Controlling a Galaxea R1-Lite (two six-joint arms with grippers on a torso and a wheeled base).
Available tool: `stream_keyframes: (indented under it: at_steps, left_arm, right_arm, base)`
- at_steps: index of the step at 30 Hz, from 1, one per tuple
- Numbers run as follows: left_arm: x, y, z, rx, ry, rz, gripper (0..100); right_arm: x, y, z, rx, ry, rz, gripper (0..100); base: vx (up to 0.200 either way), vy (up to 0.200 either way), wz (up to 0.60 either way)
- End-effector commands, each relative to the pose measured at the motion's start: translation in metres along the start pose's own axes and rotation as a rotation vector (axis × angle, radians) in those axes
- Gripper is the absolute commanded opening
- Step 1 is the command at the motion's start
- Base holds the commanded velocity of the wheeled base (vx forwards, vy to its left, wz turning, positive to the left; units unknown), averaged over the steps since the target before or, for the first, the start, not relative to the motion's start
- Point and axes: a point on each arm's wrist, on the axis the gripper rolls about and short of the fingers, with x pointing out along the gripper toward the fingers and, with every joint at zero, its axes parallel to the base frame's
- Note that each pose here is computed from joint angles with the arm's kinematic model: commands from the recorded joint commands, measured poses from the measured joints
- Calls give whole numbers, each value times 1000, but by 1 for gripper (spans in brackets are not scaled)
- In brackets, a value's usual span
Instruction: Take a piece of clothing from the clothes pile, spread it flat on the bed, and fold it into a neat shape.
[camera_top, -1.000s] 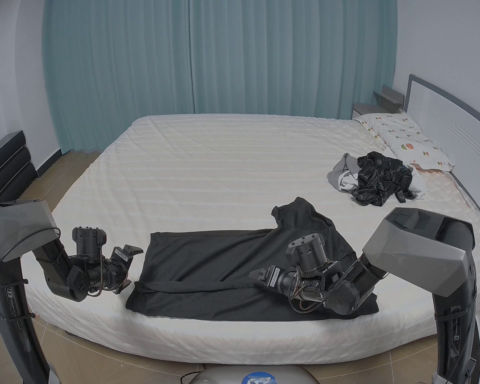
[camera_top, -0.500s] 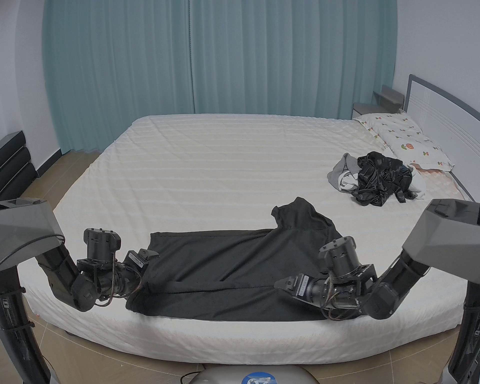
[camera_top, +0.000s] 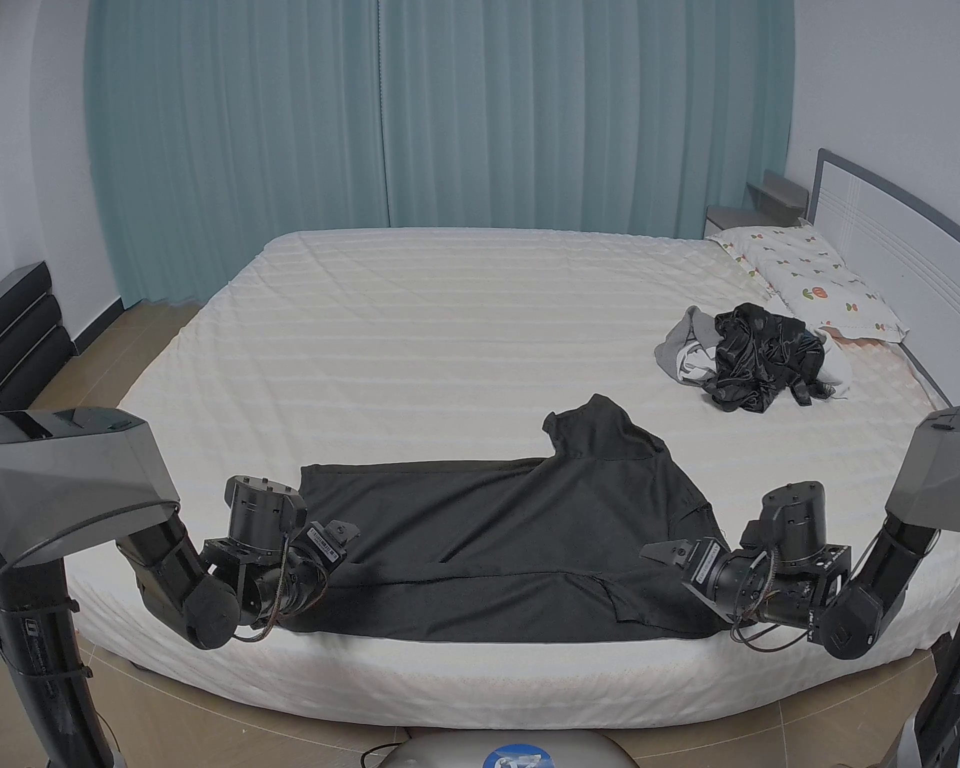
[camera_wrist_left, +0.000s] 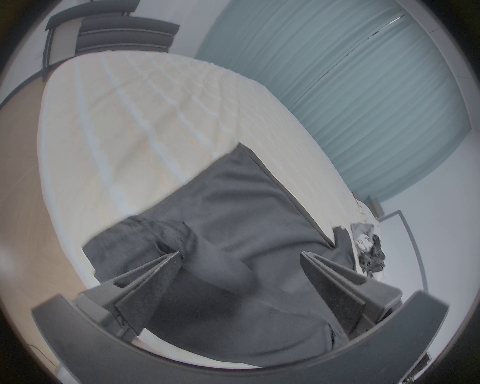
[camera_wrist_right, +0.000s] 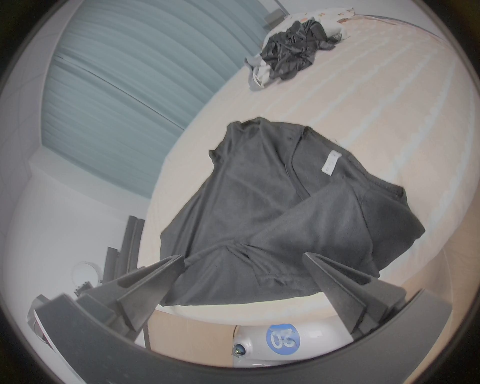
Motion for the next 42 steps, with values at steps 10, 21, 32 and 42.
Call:
stream_keyframes:
  at_steps: [10,21,32,42]
  left_arm:
    - [25,52,59,-93,-148,153,100]
    - [-12,31,65,-114,-53,9,100]
    - [10,36,37,-59,41,55,100]
    - [10,35,34,-30,48,53,0]
  right_arm:
    - [-14,-17,-6,22,16,-23,100]
    - [-15,-18,-6,27,13,-25,100]
    - [-15,-18,-5,27,6,-19,100]
    - [-13,-19,-6,28,9,-22,100]
  base:
    - [0,0,0]
    - [0,0,0]
    - [0,0,0]
    - [0,0,0]
